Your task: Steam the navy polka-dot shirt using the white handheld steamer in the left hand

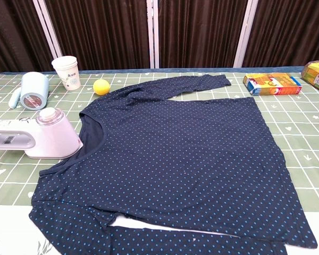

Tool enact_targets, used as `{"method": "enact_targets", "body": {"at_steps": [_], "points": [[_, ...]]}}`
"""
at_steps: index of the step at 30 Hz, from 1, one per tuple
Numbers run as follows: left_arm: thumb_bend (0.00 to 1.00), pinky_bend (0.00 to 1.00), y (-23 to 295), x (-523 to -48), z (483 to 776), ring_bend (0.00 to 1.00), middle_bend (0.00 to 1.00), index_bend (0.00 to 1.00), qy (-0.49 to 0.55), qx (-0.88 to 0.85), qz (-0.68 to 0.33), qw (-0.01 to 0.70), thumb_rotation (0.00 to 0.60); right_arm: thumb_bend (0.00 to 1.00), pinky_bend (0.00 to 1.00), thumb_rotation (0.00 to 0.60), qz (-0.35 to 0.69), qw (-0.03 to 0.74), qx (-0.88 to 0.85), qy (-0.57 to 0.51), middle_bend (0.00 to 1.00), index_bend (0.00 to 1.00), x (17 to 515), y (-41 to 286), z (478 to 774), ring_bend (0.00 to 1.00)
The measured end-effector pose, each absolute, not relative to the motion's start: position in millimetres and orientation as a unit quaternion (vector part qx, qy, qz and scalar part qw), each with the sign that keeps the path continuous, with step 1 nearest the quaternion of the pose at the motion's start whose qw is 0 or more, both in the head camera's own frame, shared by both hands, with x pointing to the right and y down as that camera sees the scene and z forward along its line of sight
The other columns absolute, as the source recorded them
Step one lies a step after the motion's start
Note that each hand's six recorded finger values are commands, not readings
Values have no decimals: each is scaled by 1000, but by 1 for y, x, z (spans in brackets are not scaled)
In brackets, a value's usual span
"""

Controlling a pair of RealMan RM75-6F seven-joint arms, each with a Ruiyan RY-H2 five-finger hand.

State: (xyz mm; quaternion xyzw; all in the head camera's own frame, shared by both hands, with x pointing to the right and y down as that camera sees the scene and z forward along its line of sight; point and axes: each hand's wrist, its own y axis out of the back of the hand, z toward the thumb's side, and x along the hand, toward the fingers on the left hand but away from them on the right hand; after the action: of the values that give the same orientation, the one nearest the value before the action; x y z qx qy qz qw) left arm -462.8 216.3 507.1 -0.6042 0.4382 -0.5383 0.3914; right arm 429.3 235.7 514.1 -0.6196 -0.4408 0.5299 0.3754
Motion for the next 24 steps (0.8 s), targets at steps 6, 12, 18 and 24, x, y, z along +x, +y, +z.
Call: {"method": "enact_targets", "body": {"at_steps": [6,12,18,24], "points": [[0,0,217,-463,508,0,0,0,438,-603,-540,391,600,0,0,600,530,375,-620,-441,0,0,430,236,514,0],[0,0,215,-462,513,0,0,0,431,-606,-543,390,600,0,0,600,531,372,-621,-441,0,0,430,237,515,0],[0,0,207,-457,536,0,0,0,406,-622,-553,377,600,0,0,600,532,369,-619,-444,0,0,432,235,514,0],[0,0,185,-442,581,0,0,0,370,-658,-559,342,600,0,0,600,537,363,-618,-444,0,0,435,234,516,0]]}}
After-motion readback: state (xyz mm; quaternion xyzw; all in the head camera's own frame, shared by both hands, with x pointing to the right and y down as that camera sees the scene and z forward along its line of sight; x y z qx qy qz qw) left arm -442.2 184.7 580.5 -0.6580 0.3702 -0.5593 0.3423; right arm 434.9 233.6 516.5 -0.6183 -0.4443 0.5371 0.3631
